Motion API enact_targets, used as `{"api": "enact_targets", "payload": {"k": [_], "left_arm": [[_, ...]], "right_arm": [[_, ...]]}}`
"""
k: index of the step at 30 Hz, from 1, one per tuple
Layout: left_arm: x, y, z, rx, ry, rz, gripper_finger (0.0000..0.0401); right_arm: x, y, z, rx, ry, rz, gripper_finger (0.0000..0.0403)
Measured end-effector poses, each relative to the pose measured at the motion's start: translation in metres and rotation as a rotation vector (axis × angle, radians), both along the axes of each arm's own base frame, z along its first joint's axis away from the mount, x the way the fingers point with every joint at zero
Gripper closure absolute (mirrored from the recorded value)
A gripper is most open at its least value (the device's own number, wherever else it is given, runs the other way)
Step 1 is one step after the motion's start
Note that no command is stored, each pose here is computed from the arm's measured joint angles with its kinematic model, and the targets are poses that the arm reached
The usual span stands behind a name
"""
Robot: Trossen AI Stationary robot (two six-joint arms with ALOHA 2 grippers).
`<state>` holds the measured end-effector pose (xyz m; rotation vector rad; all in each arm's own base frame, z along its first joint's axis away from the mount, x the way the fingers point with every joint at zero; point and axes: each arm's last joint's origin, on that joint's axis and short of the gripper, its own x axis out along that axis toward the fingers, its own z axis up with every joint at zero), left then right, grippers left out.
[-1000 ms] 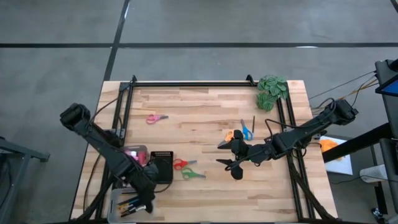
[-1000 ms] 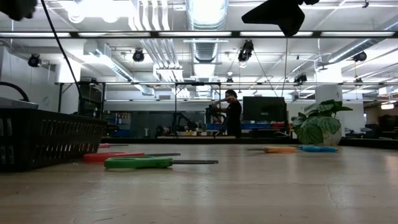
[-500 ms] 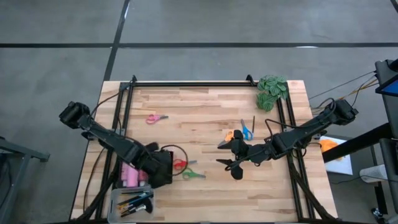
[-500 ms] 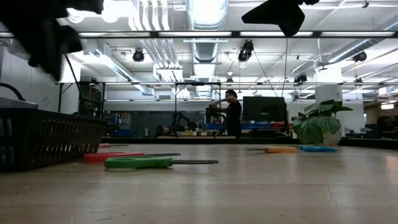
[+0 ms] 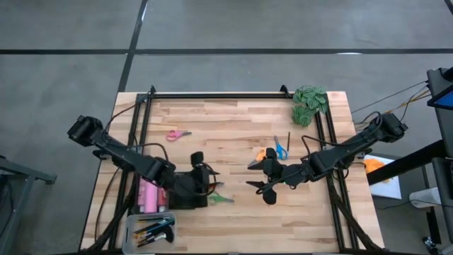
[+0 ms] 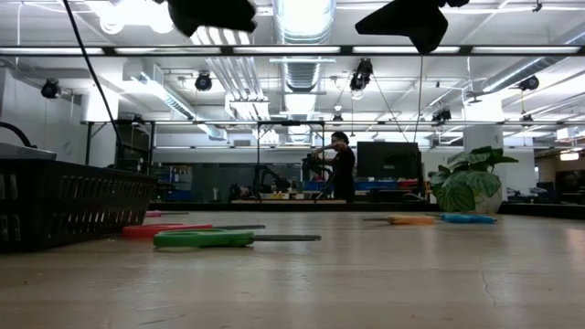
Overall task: Pick & Place Paint Supplies
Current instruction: Put the silver paint brush into the transparent bin
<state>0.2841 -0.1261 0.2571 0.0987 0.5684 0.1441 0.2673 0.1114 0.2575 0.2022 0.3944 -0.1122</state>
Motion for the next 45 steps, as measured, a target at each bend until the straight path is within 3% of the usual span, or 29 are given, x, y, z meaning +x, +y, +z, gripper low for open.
{"api": "enact_targets", "payload": {"k": [7, 16, 22, 26, 45], "left_arm": [[0.004, 0.002, -0.015, 0.033, -0.247, -0.196, 0.0258], [-0.006, 0.042, -0.041, -0.082, -0.345, -0.192, 0.0258], [-0.009, 0.054, -0.040, -0.186, -0.455, -0.370, 0.0259], [-0.011, 0.052, -0.041, -0.204, -0.445, -0.420, 0.0259], [-0.012, 0.053, -0.051, -0.197, -0.342, -0.410, 0.0259]], "right_arm": [[0.000, 0.000, 0.000, 0.000, 0.000, 0.000, 0.0150], [0.000, 0.000, 0.000, 0.000, 0.000, 0.000, 0.0150], [0.000, 0.000, 0.000, 0.000, 0.000, 0.000, 0.0150], [0.000, 0.000, 0.000, 0.000, 0.000, 0.000, 0.0150], [0.000, 0.000, 0.000, -0.019, -0.003, 0.009, 0.0150]]}}
